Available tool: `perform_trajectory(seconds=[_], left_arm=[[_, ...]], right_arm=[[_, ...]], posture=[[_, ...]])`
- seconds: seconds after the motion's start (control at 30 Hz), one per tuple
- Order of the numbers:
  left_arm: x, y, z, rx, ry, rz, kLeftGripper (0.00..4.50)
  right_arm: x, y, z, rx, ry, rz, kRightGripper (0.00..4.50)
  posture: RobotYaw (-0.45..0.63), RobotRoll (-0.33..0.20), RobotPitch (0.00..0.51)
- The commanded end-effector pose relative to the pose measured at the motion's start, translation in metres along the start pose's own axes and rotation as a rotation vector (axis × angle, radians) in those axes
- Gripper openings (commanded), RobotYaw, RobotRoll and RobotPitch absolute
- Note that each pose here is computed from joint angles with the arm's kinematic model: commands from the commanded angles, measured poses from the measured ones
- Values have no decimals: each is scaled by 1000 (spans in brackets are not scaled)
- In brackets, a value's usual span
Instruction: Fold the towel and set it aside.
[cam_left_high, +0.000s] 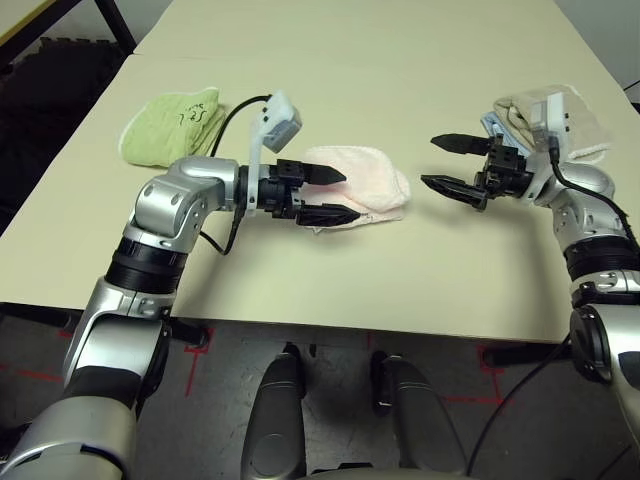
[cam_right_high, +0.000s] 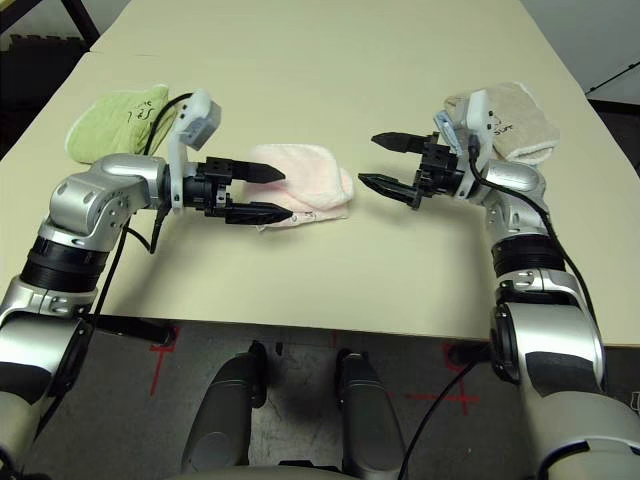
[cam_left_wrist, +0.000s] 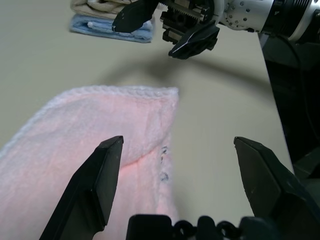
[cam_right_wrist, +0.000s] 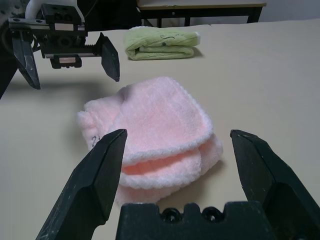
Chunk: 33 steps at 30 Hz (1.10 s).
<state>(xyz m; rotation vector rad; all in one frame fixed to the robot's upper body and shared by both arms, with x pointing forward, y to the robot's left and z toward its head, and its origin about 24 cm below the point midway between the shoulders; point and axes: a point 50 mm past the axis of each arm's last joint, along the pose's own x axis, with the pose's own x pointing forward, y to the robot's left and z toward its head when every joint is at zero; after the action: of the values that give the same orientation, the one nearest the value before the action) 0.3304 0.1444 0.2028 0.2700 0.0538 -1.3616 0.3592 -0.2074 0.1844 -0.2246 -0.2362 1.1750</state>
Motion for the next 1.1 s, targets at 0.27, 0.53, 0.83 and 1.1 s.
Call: perform_trajectory(seconds=[0.27, 0.53, 0.83, 1.1], left_arm=[[-23, 19, -13, 131, -23, -17, 4500], [-24, 19, -15, 158, -21, -43, 4500], [-22, 22, -14, 201, -29, -50, 4500], [-22, 26, -11, 218, -48, -62, 2867]], right_arm=[[2, 0, 4, 5, -30, 48, 4085], [-1, 1, 3, 5, -20, 65, 1198], [0, 3, 2, 7, -18, 76, 20], [0, 1, 4, 4, -15, 83, 0]], posture=[[23, 0, 171], [21, 0, 172], [23, 0, 178], [20, 0, 174]])
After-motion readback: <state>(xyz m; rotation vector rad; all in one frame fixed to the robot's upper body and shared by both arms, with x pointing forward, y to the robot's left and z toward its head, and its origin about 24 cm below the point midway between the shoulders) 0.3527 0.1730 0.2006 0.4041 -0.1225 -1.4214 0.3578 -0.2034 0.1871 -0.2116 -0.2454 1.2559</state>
